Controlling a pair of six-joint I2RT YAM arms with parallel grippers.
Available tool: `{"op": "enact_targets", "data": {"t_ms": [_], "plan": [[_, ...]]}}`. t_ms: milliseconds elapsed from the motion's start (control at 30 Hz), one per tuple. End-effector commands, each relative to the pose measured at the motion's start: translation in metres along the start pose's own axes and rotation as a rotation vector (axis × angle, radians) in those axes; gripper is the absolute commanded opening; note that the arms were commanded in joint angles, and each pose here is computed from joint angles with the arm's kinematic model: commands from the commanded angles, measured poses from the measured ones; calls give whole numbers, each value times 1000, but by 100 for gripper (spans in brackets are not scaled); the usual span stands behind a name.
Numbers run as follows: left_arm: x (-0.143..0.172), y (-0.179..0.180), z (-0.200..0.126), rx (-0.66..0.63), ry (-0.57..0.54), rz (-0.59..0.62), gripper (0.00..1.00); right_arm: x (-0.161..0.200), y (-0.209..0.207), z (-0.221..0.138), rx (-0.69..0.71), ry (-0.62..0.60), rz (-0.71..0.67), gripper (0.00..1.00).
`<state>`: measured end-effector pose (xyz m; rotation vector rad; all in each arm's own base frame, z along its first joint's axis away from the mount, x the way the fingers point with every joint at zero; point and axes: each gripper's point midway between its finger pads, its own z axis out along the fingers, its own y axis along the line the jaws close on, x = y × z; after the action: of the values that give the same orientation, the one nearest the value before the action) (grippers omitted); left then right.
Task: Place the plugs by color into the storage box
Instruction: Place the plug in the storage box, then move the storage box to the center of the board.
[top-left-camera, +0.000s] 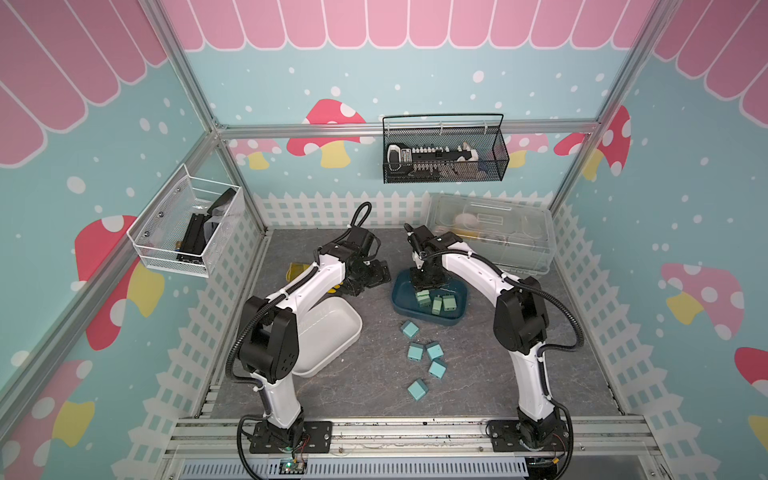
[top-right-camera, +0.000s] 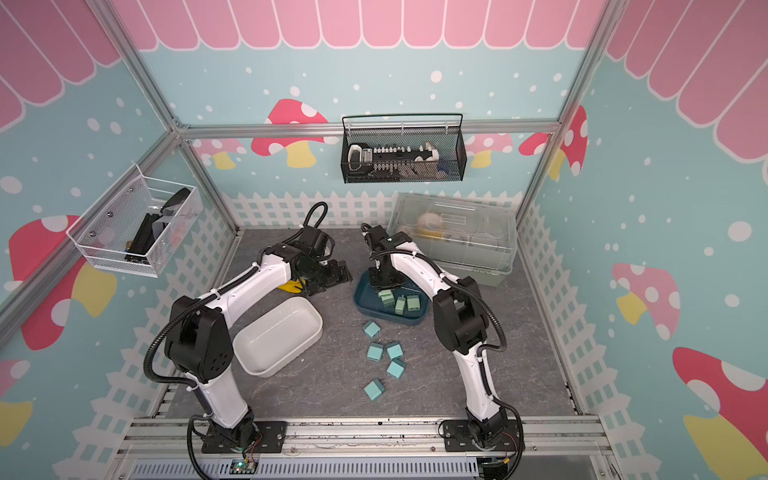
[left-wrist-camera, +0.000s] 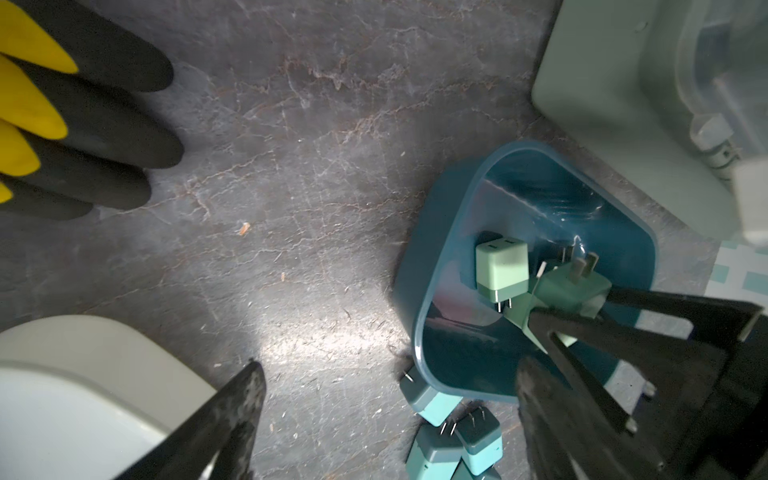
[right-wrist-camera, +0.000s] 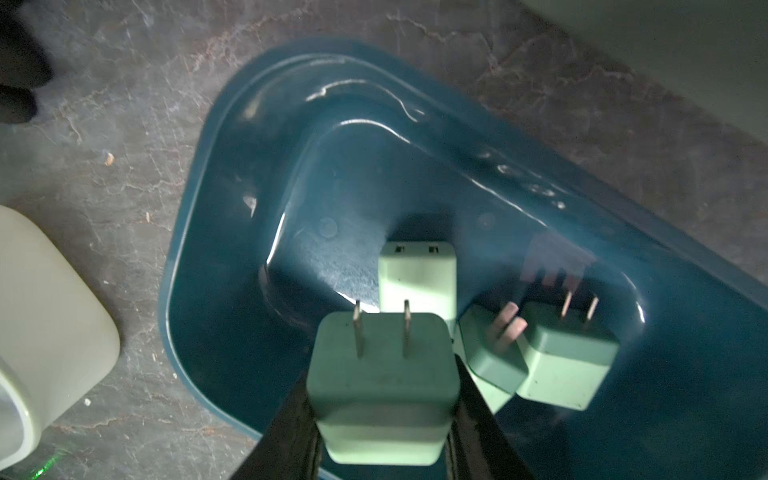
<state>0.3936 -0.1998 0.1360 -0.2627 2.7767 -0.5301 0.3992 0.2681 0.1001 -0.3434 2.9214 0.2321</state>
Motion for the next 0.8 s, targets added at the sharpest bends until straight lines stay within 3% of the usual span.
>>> {"op": "enact_targets", "data": {"t_ms": [0, 333, 400, 467, 600, 767], "plan": [[1, 11, -16, -40, -28, 7, 91, -18, 23, -1, -56, -51, -15, 33], [3, 21, -17, -53, -25, -11, 91, -15, 27, 39, -8, -4, -43, 34], [3, 20, -16, -53, -25, -10, 91, -14, 27, 41, -3, -1, -48, 42], [2, 20, -16, -52, -25, -10, 91, -14, 25, 37, 4, -4, -51, 59], [-1, 0, -15, 7, -30, 45, 92, -24, 23, 0, 18, -86, -65, 72], [-3, -39, -1, 69, -15, 152, 91, -20, 13, -48, 33, -154, -68, 75]]}}
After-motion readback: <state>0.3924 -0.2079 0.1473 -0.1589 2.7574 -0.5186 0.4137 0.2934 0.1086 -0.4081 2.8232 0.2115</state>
